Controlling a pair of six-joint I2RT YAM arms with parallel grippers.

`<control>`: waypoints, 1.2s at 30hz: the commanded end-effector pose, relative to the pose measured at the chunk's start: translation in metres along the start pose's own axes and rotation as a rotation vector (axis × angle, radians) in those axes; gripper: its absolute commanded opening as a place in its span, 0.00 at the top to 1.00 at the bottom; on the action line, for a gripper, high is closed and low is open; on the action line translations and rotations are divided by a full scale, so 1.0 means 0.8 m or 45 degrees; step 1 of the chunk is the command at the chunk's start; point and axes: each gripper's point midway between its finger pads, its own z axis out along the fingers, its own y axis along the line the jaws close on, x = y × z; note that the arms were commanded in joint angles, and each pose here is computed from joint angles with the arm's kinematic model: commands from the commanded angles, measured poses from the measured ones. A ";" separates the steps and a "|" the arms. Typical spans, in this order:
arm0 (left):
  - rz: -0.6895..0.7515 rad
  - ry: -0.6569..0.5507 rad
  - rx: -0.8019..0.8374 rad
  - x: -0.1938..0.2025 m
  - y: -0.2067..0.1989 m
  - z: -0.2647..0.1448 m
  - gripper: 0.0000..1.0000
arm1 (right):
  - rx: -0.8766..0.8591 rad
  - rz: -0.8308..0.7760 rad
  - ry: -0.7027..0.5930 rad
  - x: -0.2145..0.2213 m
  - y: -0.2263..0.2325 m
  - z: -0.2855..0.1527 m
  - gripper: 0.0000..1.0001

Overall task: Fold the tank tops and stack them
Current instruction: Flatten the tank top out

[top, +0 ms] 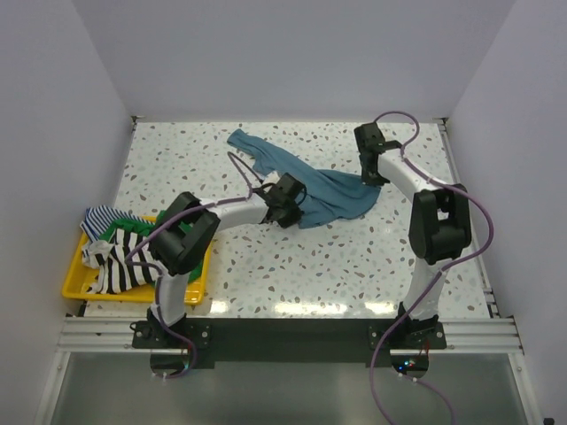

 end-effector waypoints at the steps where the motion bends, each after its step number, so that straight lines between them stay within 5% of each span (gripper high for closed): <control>1: 0.035 -0.164 -0.280 -0.080 0.097 -0.026 1.00 | -0.020 0.076 -0.042 -0.015 -0.010 -0.010 1.00; 6: 0.006 -0.371 -0.390 -0.170 0.152 -0.094 1.00 | -0.075 0.135 -0.029 -0.004 -0.011 -0.013 1.00; 11: 0.042 -0.511 -0.428 -0.210 0.160 -0.148 1.00 | -0.192 0.256 0.002 0.036 -0.001 -0.008 1.00; 18: 0.132 -0.337 -0.304 -0.172 0.155 -0.129 1.00 | -0.303 0.364 0.099 0.094 0.011 0.012 1.00; 27: 0.204 -0.207 -0.158 -0.125 0.160 -0.108 0.62 | -0.307 0.443 0.139 0.134 0.014 0.024 1.00; 33: 0.209 -0.164 -0.129 -0.111 0.167 -0.097 0.62 | -0.319 0.458 0.134 0.133 0.015 0.021 1.00; 36: 0.205 -0.128 -0.065 -0.101 0.160 -0.089 0.62 | -0.337 0.455 0.113 0.131 0.015 0.015 0.72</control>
